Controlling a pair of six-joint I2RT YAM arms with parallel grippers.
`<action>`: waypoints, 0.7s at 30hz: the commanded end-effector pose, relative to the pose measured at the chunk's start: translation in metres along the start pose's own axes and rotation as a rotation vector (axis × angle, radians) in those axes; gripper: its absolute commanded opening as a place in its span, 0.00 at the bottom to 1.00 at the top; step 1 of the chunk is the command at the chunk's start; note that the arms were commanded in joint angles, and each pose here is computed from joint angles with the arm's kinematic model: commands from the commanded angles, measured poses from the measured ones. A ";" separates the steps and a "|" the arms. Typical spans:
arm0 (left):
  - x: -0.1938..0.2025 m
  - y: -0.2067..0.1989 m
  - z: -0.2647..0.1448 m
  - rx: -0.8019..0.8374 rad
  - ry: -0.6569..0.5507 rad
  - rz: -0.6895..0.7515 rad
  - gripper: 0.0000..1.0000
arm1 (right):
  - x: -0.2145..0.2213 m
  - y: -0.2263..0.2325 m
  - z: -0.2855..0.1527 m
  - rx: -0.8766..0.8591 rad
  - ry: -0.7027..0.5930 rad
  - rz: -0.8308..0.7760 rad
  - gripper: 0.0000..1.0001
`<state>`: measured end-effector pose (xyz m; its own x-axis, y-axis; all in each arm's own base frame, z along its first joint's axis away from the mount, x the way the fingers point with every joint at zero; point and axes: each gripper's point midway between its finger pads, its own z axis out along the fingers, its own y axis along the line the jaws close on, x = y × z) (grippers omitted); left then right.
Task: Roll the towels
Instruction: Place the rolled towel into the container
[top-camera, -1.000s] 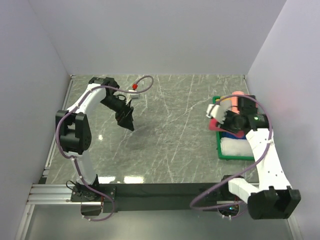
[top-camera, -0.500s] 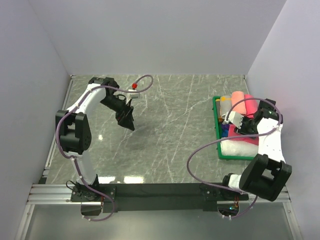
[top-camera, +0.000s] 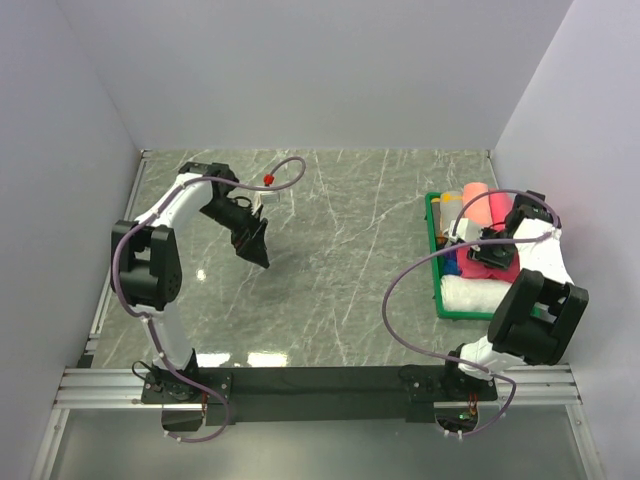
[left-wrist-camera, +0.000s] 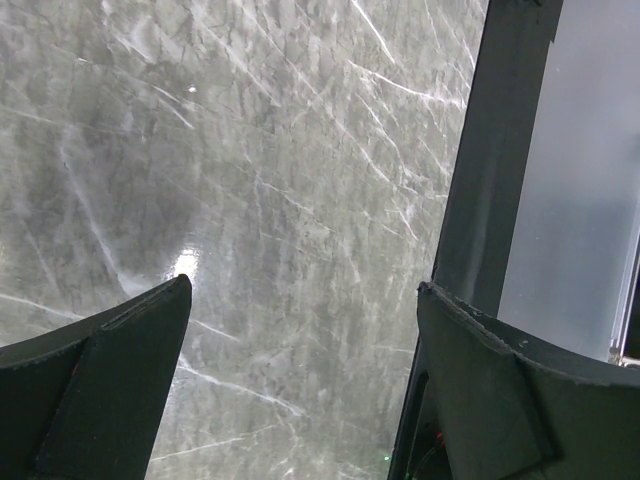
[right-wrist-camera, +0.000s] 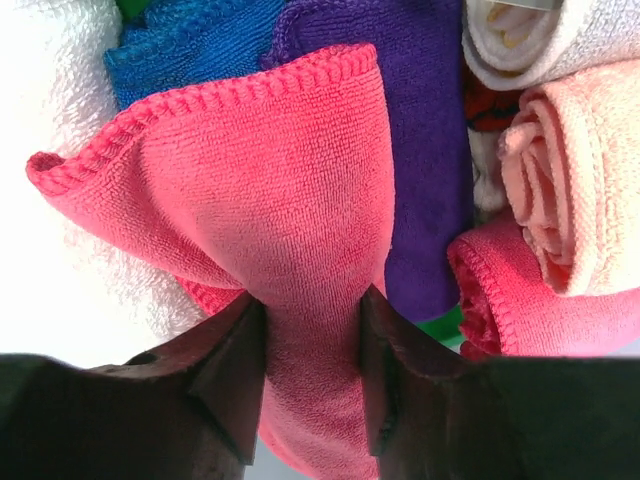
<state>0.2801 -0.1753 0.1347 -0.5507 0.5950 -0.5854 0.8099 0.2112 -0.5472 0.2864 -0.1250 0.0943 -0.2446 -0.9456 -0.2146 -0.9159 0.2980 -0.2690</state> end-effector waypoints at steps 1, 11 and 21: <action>-0.016 -0.012 -0.010 -0.035 -0.054 0.045 1.00 | -0.003 -0.021 -0.009 0.056 -0.009 -0.027 0.48; -0.018 -0.005 -0.030 -0.093 -0.086 0.040 0.99 | -0.029 -0.024 -0.067 0.132 -0.069 0.006 0.72; -0.044 0.035 -0.095 -0.363 -0.262 -0.045 0.99 | -0.096 -0.028 -0.122 0.327 -0.177 0.224 1.00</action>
<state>0.3201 -0.1289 0.1542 -0.6452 0.4448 -0.6211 0.7623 0.4296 -0.4841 0.2844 -0.0829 0.2145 -0.2496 -0.9031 -0.3495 -0.7806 0.4012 -0.4793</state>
